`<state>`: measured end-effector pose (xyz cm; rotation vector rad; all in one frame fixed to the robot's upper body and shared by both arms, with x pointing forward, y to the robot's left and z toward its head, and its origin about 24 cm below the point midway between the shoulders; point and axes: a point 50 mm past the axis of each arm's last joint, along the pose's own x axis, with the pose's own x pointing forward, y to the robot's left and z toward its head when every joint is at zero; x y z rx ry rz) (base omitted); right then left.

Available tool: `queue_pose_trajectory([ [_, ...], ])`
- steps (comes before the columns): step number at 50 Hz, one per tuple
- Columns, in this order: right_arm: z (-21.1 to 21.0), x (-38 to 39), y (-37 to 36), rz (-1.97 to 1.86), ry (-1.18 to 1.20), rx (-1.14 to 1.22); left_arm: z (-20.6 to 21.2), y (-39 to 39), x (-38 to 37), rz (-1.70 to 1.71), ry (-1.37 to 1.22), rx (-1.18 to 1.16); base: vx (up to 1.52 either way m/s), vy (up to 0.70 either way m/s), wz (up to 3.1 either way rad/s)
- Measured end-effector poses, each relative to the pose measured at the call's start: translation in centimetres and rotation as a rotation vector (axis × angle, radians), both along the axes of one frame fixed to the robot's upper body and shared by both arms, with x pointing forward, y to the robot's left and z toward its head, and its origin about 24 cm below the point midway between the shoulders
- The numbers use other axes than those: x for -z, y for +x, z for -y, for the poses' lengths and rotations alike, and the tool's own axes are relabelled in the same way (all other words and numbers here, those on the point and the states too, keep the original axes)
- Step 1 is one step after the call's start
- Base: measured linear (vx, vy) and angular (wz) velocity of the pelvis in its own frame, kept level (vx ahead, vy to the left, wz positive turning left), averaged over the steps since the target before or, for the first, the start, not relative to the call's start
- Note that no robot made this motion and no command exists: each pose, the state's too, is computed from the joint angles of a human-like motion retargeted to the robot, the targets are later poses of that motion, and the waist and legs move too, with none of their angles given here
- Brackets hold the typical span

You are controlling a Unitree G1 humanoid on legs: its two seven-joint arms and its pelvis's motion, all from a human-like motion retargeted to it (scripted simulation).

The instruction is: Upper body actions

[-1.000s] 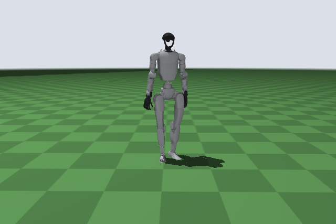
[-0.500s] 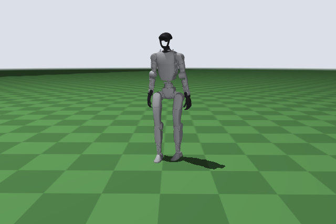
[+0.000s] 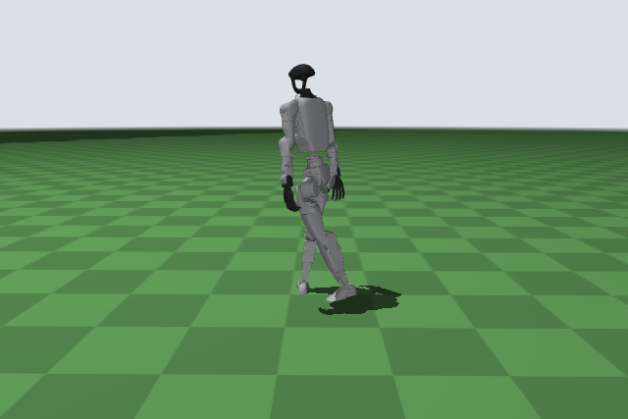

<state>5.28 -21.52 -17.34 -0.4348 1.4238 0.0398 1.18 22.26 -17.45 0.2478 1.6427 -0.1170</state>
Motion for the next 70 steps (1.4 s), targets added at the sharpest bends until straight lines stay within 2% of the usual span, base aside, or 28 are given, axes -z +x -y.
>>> queue_pose_trajectory([
  [5,0.1,0.1,-5.4,-0.149,-0.01,0.13,-0.5,2.4,-0.2,0.064,0.03,0.059,0.34,-0.11,-0.88],
  [10,-0.7,-0.1,-9.3,-0.262,-0.026,0.178,0.7,2.8,0.1,0.135,0.016,0.007,0.43,-0.16,-1.19],
  [25,-2.0,0.1,1.9,0.015,0.035,-0.323,2.9,-0.5,0.5,0.052,-0.046,-0.195,0.16,0.03,-1.54],
  [30,-2.3,0.2,1.3,0.006,0.064,-0.303,3.1,-0.4,0.6,0.047,-0.045,-0.239,0.15,0.1,-0.98],
  [37,-1.6,0.5,-3.2,-0.145,0.069,-0.266,2.8,-0.9,0.5,0.047,-0.034,-0.244,0.29,0.12,-0.28],
  [45,-1.3,0.4,-6.4,-0.22,0.068,-0.129,2.6,0.6,0.5,0.09,-0.054,-0.215,0.2,0.09,-0.3],
  [57,-1.5,0.5,-3.1,-0.135,0.077,-0.173,3.0,3.3,0.4,0.166,-0.078,-0.165,0.04,0.06,0.16],
  [70,-2.1,0.6,-3.6,-0.155,0.126,-0.159,2.9,7.6,-0.3,0.294,-0.101,-0.096,-0.05,-0.04,2.96],
])
